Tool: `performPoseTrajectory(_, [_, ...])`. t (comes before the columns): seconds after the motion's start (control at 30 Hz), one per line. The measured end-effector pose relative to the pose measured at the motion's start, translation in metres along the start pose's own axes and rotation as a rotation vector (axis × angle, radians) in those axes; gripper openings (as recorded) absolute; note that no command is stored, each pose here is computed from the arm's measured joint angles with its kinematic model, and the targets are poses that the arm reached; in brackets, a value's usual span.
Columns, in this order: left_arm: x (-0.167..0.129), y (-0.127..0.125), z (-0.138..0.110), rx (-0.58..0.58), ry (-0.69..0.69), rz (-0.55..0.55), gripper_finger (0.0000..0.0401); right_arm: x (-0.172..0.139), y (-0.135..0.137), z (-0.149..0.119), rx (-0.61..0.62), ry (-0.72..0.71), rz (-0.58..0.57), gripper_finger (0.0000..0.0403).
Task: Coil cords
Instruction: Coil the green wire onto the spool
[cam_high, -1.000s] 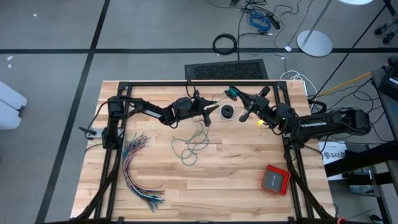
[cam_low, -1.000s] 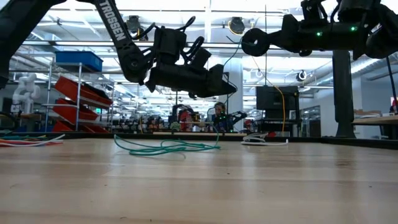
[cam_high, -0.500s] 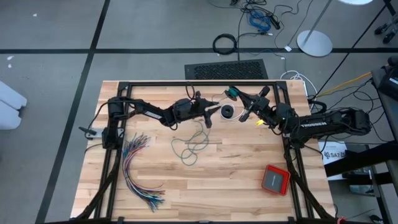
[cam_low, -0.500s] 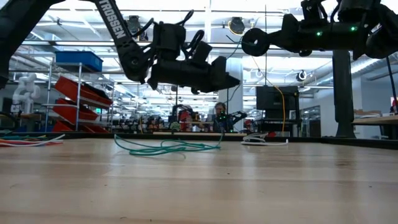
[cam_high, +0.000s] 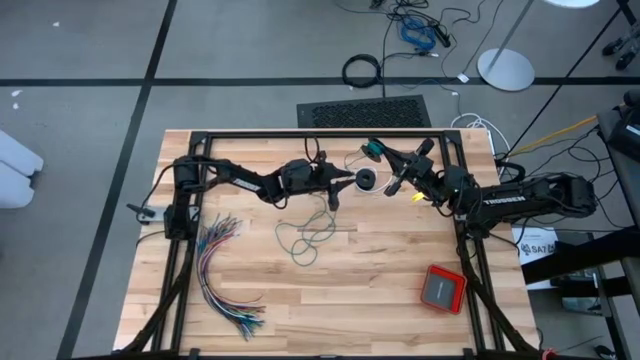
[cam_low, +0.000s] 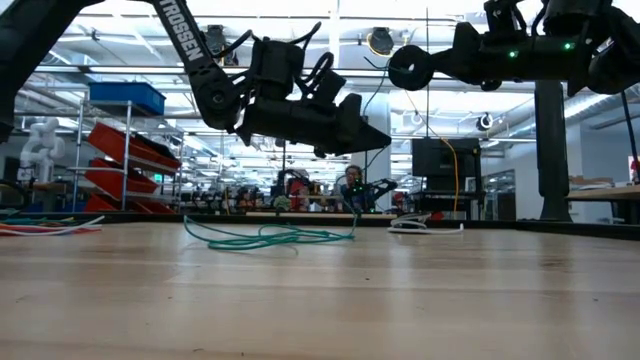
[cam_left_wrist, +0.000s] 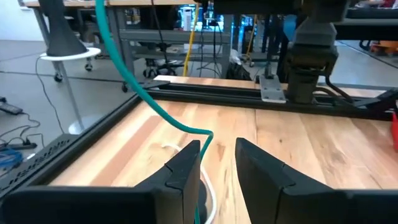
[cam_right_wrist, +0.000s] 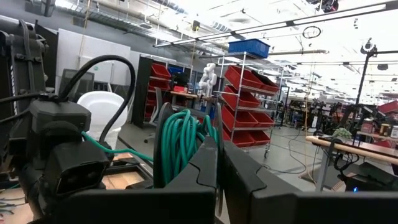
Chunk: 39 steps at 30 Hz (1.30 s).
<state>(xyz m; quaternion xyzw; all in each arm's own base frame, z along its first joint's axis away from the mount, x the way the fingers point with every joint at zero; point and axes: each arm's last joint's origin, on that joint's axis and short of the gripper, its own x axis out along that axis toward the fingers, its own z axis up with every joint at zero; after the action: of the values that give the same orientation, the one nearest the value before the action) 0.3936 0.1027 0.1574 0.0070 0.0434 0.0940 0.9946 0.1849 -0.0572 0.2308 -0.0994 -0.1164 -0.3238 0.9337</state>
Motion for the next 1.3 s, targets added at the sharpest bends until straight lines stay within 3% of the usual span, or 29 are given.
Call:
performPoseTrajectory(0.17, [-0.0002, 0.0023, 0.0009, -0.006, -0.010, 0.015, 0.0109, 0.0000, 0.0000, -0.0001, 0.000, 0.001, 0.000, 0.0000])
performPoseTrajectory(0.43, [-0.0007, 0.0082, 0.0021, -0.050, -0.025, 0.142, 0.0109, 0.0000, 0.0000, -0.0002, -0.001, 0.002, 0.000, 0.0000])
performPoseTrajectory(0.77, [-0.0007, 0.0080, 0.0029, -0.050, -0.033, 0.149, 0.0106, 0.0000, 0.0000, -0.0002, 0.000, 0.002, 0.000, 0.0000])
performPoseTrajectory(0.9, [-0.0008, 0.0080, 0.0042, -0.050, -0.046, 0.150, 0.0085, 0.0000, 0.0000, -0.0003, 0.007, 0.003, 0.000, 0.0000])
performPoseTrajectory(1.1, [-0.0004, 0.0080, 0.0046, -0.049, -0.046, 0.149, 0.0016, 0.0000, 0.0002, -0.0009, 0.004, 0.008, 0.002, 0.0000])
performPoseTrajectory(1.3, [0.0061, 0.0097, 0.0077, -0.049, 0.008, 0.183, 0.0004, 0.0001, 0.0000, 0.0000, 0.019, -0.001, 0.000, 0.0000])
